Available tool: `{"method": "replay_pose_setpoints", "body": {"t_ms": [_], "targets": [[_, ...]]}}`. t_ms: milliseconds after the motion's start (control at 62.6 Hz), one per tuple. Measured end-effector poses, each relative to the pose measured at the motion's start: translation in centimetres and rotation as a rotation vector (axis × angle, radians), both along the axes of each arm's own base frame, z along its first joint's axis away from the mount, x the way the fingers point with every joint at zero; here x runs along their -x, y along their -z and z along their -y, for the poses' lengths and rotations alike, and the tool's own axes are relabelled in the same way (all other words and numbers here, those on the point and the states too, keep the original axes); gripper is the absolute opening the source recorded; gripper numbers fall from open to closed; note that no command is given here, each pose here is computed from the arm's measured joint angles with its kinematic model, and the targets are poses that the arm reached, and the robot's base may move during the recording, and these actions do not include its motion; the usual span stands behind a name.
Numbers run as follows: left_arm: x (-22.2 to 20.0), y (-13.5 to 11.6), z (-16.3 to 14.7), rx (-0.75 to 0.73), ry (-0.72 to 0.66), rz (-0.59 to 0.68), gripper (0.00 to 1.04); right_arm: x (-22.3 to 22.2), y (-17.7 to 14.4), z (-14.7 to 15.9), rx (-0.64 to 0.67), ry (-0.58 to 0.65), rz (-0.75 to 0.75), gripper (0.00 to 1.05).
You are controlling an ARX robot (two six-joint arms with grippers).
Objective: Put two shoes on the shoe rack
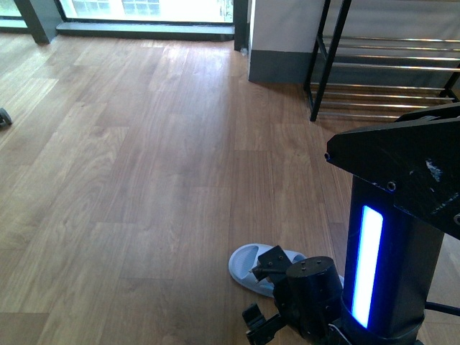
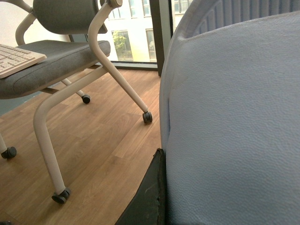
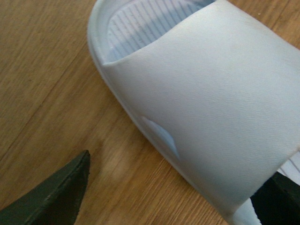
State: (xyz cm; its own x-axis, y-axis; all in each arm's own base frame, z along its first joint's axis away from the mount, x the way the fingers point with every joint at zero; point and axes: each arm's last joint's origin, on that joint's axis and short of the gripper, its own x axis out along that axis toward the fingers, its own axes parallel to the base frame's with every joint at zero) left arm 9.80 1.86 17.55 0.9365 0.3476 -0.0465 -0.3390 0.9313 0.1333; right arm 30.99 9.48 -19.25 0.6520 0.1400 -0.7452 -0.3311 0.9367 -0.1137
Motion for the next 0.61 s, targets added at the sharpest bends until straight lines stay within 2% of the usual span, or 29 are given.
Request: {"method": "replay_pose_setpoints", "body": {"t_ms": [480,560,607], "targets": [[0.0,0.0,0.0,0.000,0.000,0.000,0.02,1.1,0.1,-0.7,0.040,0.115,0.016,0.14],[0.0,0.0,0.0,0.000,0.000,0.000,0.02,1.1,0.1,-0.7,0.043,0.138,0.016,0.04],[0.0,0.0,0.0,0.000,0.000,0.000,0.02,1.1,0.1,-0.7,0.048,0.145,0.016,0.02]]}}
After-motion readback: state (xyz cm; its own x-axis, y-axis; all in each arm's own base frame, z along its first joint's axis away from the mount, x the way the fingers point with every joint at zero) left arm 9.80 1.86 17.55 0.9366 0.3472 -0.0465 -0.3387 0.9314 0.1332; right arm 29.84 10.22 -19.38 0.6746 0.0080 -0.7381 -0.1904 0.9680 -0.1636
